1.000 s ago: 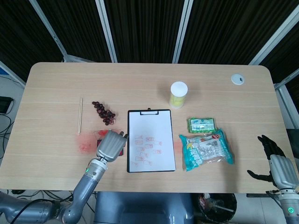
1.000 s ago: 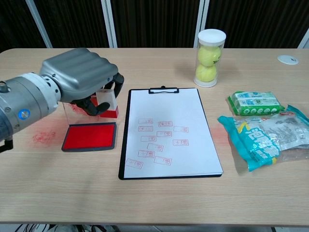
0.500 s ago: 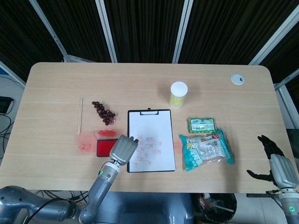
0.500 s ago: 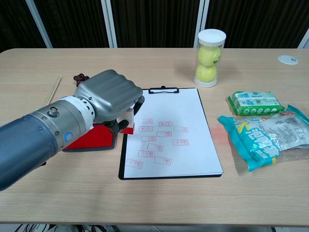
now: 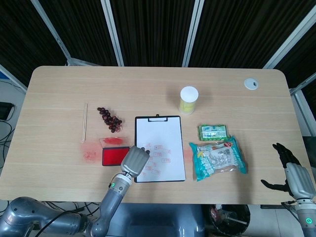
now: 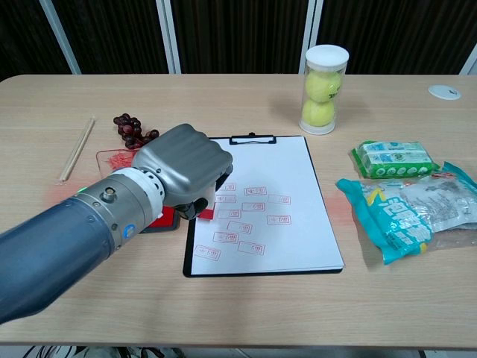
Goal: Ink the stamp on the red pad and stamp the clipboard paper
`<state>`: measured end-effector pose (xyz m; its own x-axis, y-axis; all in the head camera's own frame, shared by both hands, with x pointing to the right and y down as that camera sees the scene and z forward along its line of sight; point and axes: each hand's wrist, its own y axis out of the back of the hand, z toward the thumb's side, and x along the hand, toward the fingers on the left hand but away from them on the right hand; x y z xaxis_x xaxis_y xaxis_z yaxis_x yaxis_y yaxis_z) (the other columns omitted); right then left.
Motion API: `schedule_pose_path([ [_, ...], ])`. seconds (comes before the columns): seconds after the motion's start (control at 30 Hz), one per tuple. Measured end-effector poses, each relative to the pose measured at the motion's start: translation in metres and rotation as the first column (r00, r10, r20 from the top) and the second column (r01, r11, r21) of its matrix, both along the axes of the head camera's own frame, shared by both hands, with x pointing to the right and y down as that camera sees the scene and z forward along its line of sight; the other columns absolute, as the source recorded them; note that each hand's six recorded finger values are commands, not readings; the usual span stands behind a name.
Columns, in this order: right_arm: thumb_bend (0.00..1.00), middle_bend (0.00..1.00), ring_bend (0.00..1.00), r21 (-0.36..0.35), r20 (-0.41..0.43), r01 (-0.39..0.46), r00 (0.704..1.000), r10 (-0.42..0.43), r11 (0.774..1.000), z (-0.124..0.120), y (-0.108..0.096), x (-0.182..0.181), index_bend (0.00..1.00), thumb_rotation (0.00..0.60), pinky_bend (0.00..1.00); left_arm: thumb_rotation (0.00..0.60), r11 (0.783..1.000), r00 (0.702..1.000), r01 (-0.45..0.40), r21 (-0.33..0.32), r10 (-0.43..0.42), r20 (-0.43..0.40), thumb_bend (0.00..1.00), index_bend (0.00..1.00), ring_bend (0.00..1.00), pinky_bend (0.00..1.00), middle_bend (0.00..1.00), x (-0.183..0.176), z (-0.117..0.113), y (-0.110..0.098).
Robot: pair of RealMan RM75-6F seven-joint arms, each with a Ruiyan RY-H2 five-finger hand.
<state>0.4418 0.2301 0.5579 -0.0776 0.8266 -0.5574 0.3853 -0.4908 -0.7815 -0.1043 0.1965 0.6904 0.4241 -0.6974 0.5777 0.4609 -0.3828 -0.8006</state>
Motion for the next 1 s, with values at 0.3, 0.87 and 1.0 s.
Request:
schedule_pose_path([
  [0.3, 0.17, 0.0, 0.0, -0.001, 0.004, -0.002, 1.0, 0.002, 1.0, 0.0, 0.0, 0.0, 0.0, 0.6, 0.13, 0.6, 1.0, 0.999, 0.029, 0.008, -0.029, 0.023, 0.49, 0.77, 1.0, 1.0, 0.84, 0.01, 0.003, 0.003],
  [0.87, 0.17, 0.0, 0.0, -0.002, 0.01, -0.005, 1.0, 0.005, 1.0, 0.0, 0.0, 0.0, 0.0, 0.6, 0.13, 0.6, 1.0, 1.0, 0.023, 0.01, -0.023, 0.015, 0.49, 0.77, 1.0, 1.0, 0.84, 0.02, 0.007, 0.009],
  [1.0, 0.17, 0.0, 0.0, -0.002, 0.01, -0.007, 1.0, 0.007, 1.0, 0.0, -0.001, 0.001, 0.0, 0.6, 0.13, 0.6, 1.0, 1.0, 0.018, 0.007, -0.018, 0.019, 0.49, 0.77, 1.0, 1.0, 0.84, 0.021, 0.01, 0.012],
])
